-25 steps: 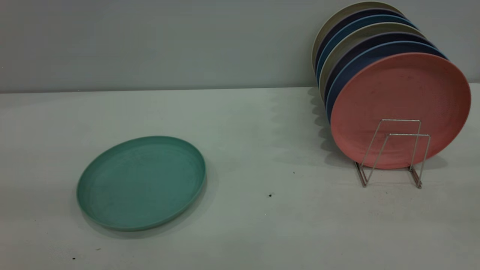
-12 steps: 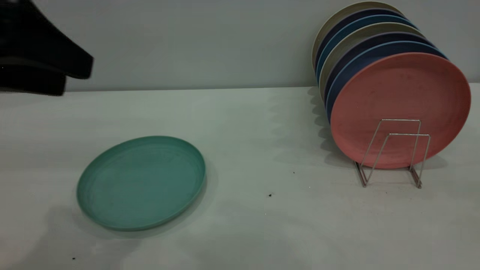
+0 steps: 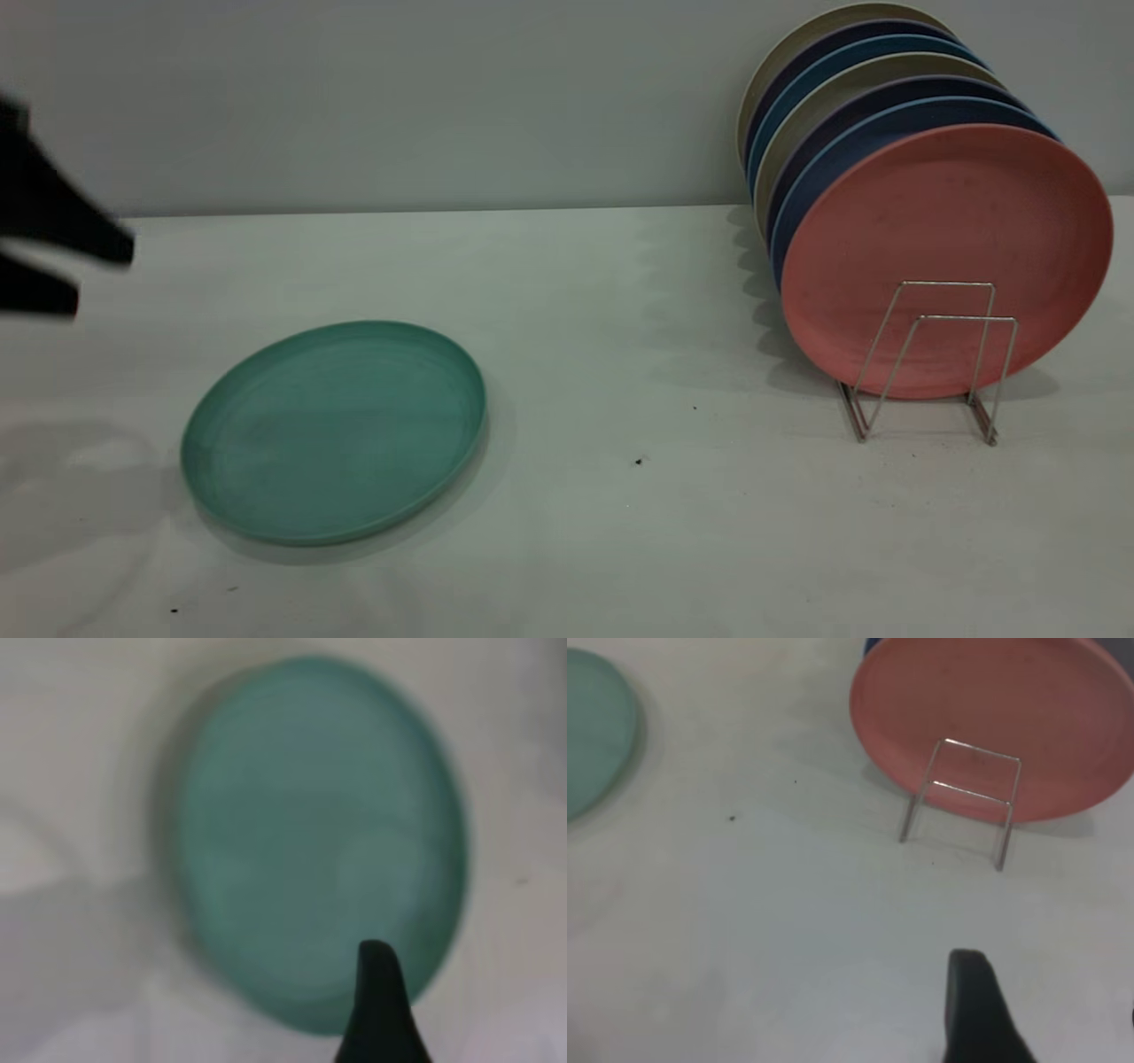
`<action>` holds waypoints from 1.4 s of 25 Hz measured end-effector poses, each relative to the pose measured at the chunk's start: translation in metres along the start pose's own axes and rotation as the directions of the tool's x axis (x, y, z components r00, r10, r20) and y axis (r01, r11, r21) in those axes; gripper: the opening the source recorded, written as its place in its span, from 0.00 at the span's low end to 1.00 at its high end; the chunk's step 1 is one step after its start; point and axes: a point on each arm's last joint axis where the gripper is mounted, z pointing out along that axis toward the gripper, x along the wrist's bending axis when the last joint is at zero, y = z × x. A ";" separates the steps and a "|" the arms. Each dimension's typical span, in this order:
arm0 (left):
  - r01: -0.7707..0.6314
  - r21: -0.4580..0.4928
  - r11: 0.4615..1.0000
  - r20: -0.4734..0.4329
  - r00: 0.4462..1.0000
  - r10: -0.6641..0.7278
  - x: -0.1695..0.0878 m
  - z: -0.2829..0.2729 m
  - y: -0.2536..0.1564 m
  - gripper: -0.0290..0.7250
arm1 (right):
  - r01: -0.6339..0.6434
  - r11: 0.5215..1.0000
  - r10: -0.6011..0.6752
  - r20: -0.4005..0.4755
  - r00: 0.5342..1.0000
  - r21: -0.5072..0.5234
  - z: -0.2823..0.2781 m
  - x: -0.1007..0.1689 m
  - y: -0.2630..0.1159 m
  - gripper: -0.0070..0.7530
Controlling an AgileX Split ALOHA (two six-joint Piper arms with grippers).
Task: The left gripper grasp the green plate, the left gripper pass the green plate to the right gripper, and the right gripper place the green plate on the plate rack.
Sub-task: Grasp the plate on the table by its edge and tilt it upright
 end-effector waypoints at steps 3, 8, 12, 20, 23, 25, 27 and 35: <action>0.038 0.067 0.997 0.004 0.999 -0.038 0.019 0.023 -0.008 0.76 | -0.006 1.000 0.006 0.001 1.000 -0.015 0.000 0.000 0.002 0.58; 0.124 0.100 0.987 -0.005 0.992 -0.124 0.046 0.057 -0.019 0.75 | -0.005 0.999 0.006 0.006 1.000 -0.034 0.000 -0.001 0.003 0.58; 0.158 0.110 0.981 0.005 0.987 -0.160 0.060 0.078 -0.028 0.75 | -0.006 0.999 0.006 0.006 1.000 -0.035 0.000 -0.001 0.003 0.58; 0.218 0.075 0.973 0.037 0.975 -0.221 0.075 0.103 -0.035 0.73 | -0.009 0.998 0.010 0.015 1.000 -0.067 0.000 -0.002 0.006 0.58; 0.233 0.055 0.971 0.066 0.969 -0.236 0.077 0.109 -0.035 0.65 | -0.012 0.997 0.013 0.017 1.000 -0.077 0.000 -0.002 0.007 0.58; 0.233 0.047 0.971 0.083 0.968 -0.237 0.078 0.112 -0.035 0.58 | -0.012 0.997 0.013 0.018 1.000 -0.079 0.000 -0.002 0.007 0.58; 0.239 0.046 0.970 0.091 0.966 -0.243 0.078 0.115 -0.036 0.50 | -0.012 0.997 0.013 0.018 1.000 -0.079 0.000 -0.002 0.007 0.58; 0.237 0.040 0.971 0.074 0.968 -0.240 0.081 0.117 -0.037 0.08 | -0.027 0.997 0.027 0.009 1.000 -0.076 0.001 -0.001 0.008 0.56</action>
